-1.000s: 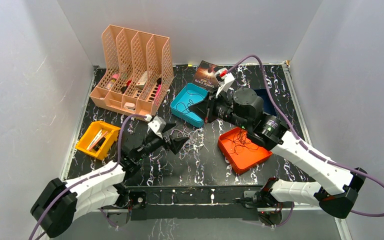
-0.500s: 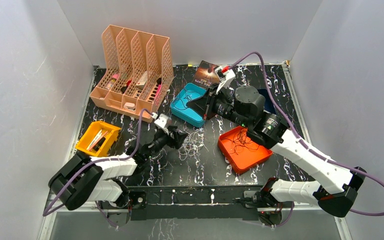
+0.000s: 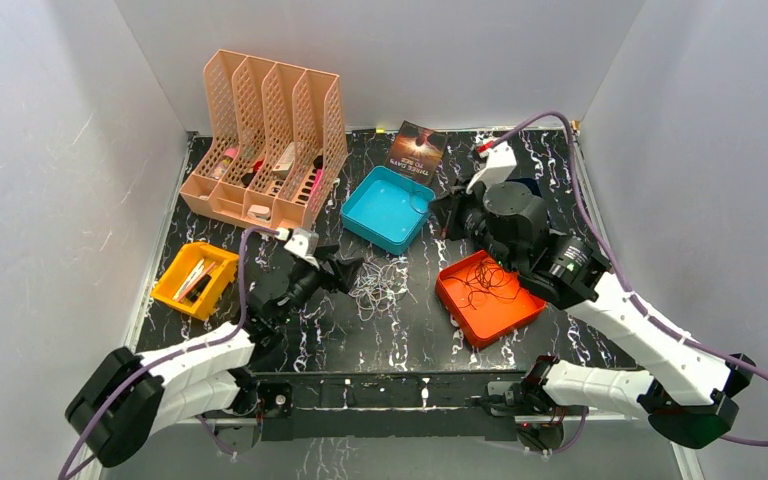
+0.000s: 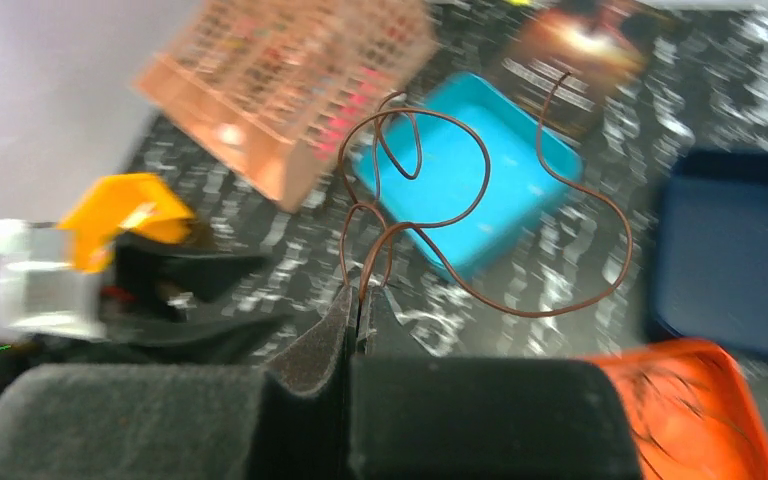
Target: Untangle the cables
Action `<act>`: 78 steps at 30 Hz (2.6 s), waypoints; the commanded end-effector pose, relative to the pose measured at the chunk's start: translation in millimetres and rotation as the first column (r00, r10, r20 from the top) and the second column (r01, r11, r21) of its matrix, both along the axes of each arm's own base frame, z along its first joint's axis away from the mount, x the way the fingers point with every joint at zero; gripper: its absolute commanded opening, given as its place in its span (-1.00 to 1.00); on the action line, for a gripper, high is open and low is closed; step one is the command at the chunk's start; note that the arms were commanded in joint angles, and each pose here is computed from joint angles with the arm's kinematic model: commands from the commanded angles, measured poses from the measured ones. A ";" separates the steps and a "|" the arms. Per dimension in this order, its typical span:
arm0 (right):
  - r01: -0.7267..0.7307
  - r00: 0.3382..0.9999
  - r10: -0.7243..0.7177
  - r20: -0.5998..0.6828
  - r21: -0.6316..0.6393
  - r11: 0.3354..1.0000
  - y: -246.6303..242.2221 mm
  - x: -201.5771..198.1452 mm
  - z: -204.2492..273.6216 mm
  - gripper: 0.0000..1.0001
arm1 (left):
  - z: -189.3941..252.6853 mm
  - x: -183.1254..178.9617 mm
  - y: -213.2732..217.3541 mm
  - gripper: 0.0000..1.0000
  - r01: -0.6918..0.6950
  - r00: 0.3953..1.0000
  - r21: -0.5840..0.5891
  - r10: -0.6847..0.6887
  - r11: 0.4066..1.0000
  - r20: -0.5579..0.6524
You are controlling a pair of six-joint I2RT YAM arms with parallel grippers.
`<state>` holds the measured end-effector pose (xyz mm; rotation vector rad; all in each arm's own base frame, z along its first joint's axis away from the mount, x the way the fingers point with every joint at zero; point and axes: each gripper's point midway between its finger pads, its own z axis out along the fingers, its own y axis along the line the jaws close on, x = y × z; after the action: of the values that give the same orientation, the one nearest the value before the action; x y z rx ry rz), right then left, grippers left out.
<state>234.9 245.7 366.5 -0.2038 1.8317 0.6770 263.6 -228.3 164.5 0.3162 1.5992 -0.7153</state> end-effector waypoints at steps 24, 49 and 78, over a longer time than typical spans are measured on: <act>0.272 0.707 -0.558 -0.434 -0.562 0.781 -140.3 -23.7 -204.4 -0.93 | 12.6 8.0 30.0 0.73 -0.164 0.980 0.075 0.171 0.984 -0.103; 0.134 0.686 -0.460 -0.565 -0.522 0.842 -129.2 -20.9 -242.5 -0.58 | 8.8 7.5 32.8 0.78 -0.173 0.976 0.093 0.184 0.980 -0.118; -0.062 0.915 0.033 -0.403 -0.058 0.996 -43.2 0.9 -166.0 -0.16 | -34.2 2.9 -11.2 0.55 0.068 0.894 0.277 0.065 0.958 -0.444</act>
<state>232.0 190.1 198.4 -0.1388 2.2829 0.6552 271.8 -233.7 134.6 0.3211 2.1065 -0.5606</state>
